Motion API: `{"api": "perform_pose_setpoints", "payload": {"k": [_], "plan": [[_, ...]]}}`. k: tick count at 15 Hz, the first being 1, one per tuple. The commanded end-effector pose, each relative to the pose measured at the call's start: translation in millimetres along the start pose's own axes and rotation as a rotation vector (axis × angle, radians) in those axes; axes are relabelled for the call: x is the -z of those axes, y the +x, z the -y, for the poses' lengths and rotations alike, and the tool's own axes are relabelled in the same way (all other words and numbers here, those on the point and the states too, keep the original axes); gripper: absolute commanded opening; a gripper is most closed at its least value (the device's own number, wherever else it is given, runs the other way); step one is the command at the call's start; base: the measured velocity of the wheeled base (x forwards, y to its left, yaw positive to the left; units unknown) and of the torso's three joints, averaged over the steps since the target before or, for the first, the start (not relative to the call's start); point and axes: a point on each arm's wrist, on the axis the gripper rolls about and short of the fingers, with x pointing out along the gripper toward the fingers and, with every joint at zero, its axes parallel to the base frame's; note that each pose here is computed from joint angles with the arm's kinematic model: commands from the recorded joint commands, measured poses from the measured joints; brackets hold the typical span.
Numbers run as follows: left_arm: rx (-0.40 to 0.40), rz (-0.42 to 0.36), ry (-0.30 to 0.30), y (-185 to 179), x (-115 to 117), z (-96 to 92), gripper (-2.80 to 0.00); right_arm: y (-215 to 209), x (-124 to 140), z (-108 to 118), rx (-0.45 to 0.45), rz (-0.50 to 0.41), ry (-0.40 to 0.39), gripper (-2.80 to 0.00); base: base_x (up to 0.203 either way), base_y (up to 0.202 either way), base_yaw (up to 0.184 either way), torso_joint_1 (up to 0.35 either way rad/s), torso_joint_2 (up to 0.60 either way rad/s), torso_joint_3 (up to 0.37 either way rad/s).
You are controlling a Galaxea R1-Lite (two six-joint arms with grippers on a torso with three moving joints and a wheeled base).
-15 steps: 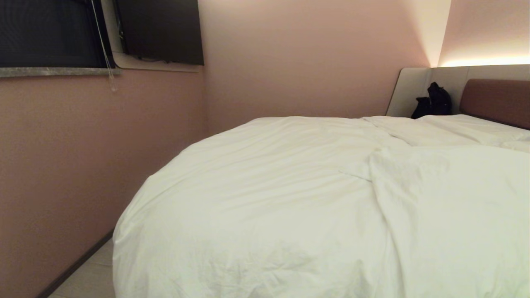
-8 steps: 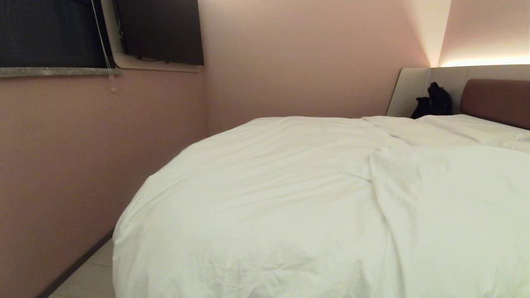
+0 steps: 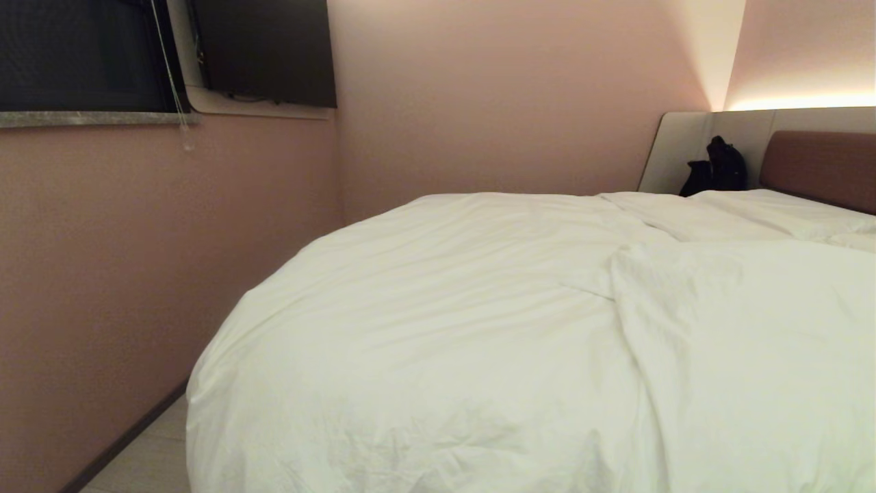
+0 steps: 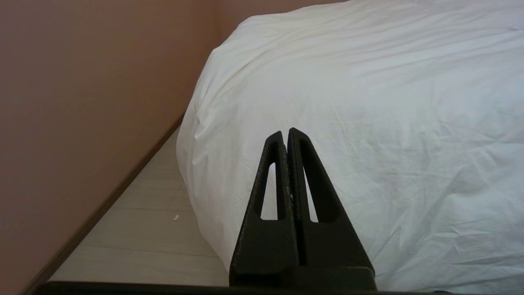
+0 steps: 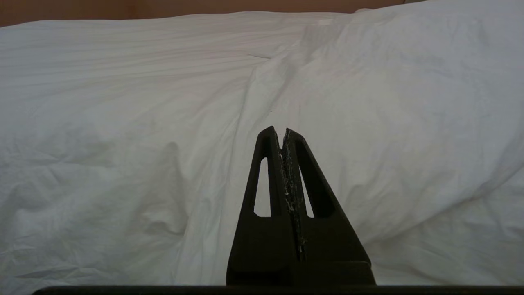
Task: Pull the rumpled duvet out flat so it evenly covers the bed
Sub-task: Hold the folded corner of the quilt
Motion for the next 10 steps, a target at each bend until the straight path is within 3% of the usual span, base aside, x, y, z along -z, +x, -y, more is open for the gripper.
{"api": "perform_pose_setpoints", "payload": {"k": [1,5,10], "plan": [[-0.001,-0.002,0.0,0.1,0.0,0.0,-2.8,0.0,0.0,0.0,-0.001,0.001,0.0,-2.8,0.0,0.0,0.0,0.0,0.0,0.0],[-0.001,-0.004,0.003,0.1,0.2,0.0,-2.8,0.0,0.0,0.0,0.0,0.001,0.0,-2.8,-0.016,0.0,-0.002,0.002,0.0,0.001],[0.0,-0.003,0.008,0.1,0.2,0.0,-2.8,0.0,0.0,0.0,-0.001,0.001,-0.002,-2.8,-0.181,0.0,-0.002,0.003,0.0,0.001]]}}
